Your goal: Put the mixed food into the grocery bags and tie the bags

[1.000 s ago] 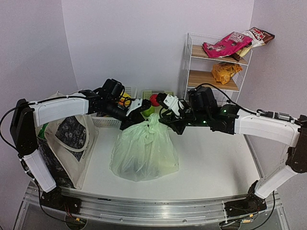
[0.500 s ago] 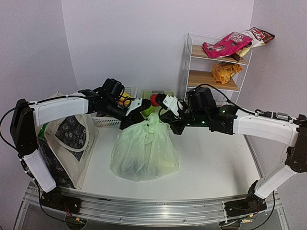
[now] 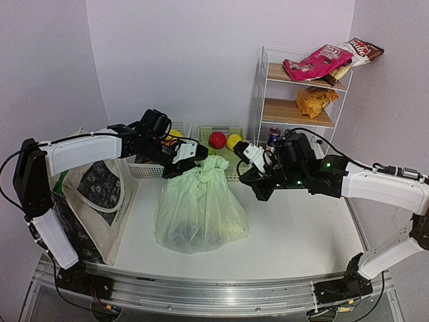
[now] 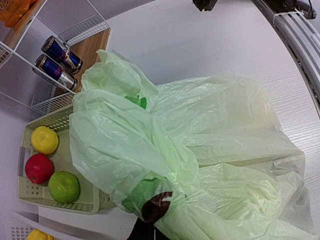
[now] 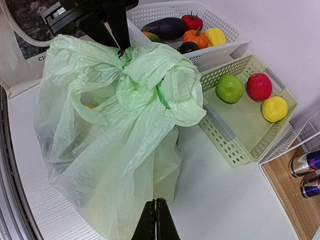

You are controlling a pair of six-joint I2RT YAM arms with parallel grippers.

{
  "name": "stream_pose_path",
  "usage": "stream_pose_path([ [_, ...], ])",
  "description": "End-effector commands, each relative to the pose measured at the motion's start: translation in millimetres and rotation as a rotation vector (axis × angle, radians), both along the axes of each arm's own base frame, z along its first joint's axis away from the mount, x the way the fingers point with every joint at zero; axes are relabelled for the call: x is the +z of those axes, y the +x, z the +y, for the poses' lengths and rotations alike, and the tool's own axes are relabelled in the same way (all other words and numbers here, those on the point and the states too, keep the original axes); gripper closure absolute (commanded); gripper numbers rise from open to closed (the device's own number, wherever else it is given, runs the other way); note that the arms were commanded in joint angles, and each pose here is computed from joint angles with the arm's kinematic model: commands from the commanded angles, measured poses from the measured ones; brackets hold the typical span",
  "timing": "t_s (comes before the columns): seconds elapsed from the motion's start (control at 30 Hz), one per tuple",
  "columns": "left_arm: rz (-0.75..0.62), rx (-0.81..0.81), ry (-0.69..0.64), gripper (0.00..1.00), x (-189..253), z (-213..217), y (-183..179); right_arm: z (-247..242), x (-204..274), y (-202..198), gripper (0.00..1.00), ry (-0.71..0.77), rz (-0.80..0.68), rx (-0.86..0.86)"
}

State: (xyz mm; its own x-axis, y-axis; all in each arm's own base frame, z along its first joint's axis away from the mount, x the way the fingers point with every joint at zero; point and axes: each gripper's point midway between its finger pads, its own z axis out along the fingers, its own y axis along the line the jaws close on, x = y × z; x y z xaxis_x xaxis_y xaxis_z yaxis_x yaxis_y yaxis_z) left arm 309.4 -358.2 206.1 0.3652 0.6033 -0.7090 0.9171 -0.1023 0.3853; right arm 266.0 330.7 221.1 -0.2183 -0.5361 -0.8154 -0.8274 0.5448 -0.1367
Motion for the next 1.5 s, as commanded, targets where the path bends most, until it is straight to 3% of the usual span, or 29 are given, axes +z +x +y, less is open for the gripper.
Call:
stream_pose_path([
  [0.0,-0.086,-0.063,-0.063,1.00,31,-3,-12,6,27,-2,0.92,0.103,-0.012,-0.002],
  [0.13,-0.090,-0.087,-0.087,1.00,37,-6,-20,20,43,12,0.47,0.205,0.060,-0.008],
  [0.23,-0.086,-0.091,-0.088,1.00,38,-7,-22,21,43,31,0.32,0.307,0.211,-0.086],
  [0.3,-0.079,-0.092,-0.089,1.00,37,-8,-24,20,39,42,0.30,0.357,0.304,-0.130],
  [0.47,-0.068,-0.097,-0.088,1.00,35,-8,-27,36,38,43,0.32,0.420,0.424,-0.108],
  [0.9,-0.056,-0.093,-0.083,1.00,32,-9,-27,43,44,8,0.72,0.480,0.600,0.016],
  [1.23,-0.054,-0.086,-0.073,1.00,30,-9,-25,41,43,4,0.75,0.497,0.645,-0.013],
  [1.47,-0.044,-0.088,-0.082,1.00,32,-11,-25,47,35,16,0.60,0.474,0.598,-0.074],
])
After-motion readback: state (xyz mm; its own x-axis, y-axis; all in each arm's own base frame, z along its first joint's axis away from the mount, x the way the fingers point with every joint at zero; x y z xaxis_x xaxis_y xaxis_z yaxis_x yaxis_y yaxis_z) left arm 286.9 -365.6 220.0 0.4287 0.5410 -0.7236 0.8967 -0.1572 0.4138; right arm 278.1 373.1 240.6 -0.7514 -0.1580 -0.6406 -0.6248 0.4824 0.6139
